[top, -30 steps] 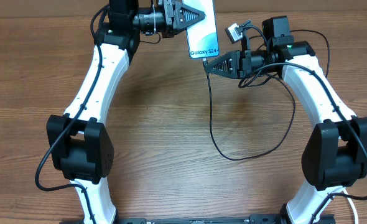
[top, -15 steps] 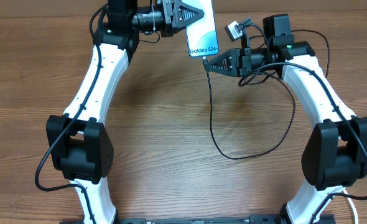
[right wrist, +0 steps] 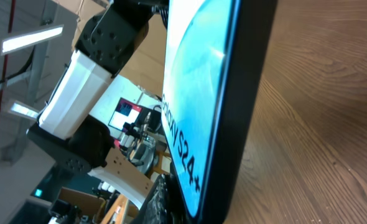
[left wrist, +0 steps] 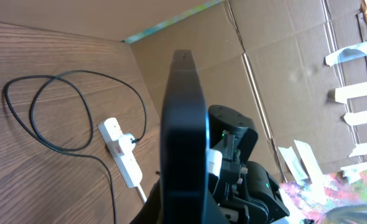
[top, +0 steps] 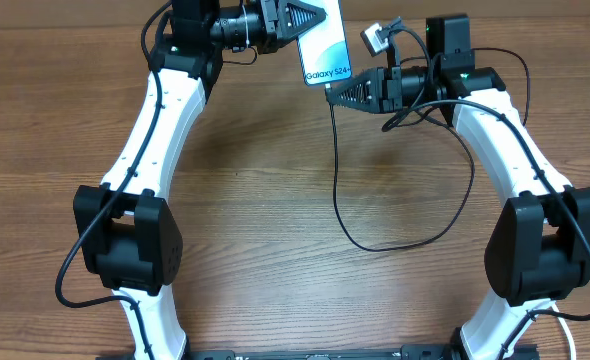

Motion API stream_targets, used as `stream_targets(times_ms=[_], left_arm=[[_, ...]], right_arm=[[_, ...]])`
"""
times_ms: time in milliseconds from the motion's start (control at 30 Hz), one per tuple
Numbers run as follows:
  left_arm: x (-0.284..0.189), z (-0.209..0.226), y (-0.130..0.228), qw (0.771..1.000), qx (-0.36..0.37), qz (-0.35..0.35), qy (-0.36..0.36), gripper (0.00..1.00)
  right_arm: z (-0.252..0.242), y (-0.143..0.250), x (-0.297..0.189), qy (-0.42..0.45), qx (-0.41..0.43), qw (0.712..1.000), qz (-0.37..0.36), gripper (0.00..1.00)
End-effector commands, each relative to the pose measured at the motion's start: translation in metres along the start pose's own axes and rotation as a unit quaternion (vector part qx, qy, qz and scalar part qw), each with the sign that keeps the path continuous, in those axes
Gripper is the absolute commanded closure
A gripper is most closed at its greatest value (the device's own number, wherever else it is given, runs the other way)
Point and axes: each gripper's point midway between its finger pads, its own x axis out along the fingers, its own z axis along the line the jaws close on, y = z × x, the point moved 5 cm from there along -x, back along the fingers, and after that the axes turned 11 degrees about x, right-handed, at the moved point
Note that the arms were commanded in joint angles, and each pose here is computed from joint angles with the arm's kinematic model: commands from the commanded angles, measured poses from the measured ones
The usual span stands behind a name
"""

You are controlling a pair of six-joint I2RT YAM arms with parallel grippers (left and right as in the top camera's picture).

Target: Plug charger to phone and switch on socket

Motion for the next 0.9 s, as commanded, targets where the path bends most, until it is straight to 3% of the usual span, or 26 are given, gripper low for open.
stream_targets(times_ms=[0, 400, 633, 733, 867], left_arm=[[0.010, -0.022, 0.014, 0.998, 0.021, 0.042, 0.043, 0.96], [-0.004, -0.007, -0.002, 1.000, 0.028, 0.002, 0.004, 0.96], [-0.022, 0.006, -0.012, 0.999, 0.035, -0.020, -0.020, 0.96], [-0.029, 0.017, -0.010, 0.998, 0.034, -0.021, -0.042, 0.96], [-0.034, 0.034, -0.005, 0.995, 0.024, -0.022, -0.091, 0.96]], right_arm=[[0.009, -0.012, -0.004, 0.021, 0.006, 1.000, -0.017, 0.96], [0.004, -0.014, -0.004, 0.038, 0.019, 0.999, -0.026, 0.96], [-0.028, -0.011, -0.010, 0.147, 0.072, 0.984, -0.067, 0.96], [-0.058, 0.004, -0.022, 0.264, 0.119, 0.954, -0.078, 0.96], [-0.096, 0.036, -0.057, 0.460, 0.186, 0.865, -0.073, 0.96]])
